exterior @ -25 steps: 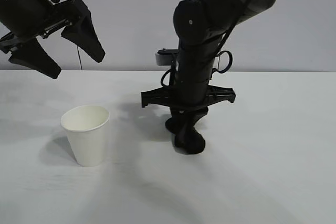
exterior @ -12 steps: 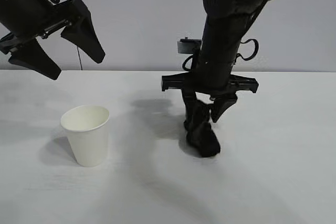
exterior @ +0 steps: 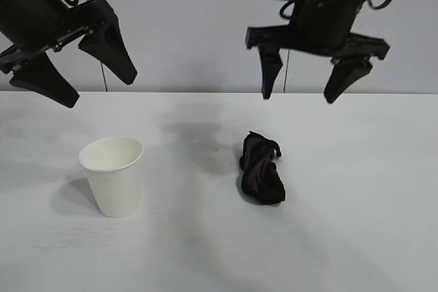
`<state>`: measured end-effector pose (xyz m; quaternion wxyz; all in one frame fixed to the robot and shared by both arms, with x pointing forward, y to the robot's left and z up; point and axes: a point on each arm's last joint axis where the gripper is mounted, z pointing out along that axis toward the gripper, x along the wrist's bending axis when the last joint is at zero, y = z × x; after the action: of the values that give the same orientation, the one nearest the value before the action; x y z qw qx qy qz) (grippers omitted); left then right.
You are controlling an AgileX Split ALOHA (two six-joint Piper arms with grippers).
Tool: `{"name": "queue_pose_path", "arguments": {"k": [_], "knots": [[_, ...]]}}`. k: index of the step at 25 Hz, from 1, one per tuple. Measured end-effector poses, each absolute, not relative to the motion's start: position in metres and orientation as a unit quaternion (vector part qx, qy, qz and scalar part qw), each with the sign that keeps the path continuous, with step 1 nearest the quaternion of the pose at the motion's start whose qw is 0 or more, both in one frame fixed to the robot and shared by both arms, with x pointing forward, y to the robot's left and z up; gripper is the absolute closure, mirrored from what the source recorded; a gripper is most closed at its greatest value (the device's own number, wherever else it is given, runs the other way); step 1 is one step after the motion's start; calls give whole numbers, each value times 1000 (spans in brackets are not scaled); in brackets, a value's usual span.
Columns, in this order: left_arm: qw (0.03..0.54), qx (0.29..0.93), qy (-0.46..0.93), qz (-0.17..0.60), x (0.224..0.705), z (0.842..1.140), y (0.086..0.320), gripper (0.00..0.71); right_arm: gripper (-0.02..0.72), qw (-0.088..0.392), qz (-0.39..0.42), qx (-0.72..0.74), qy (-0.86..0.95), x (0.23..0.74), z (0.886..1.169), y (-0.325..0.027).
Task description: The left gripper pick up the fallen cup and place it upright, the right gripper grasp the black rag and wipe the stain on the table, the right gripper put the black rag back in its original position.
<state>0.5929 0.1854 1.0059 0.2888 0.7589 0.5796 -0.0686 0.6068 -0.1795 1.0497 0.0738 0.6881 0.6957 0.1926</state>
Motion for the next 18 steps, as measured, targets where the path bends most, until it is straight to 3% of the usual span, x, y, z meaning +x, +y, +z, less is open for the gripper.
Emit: {"name": "queue_pose_path", "arguments": {"k": [7,18], "knots": [[296,752,584,-75,593,1007,184,17,118,-1,198,710,675,585,1004,-175],[296,751,585,-76,593,1007,184,17,126,0,228,704,672,580,1015,-174]]}}
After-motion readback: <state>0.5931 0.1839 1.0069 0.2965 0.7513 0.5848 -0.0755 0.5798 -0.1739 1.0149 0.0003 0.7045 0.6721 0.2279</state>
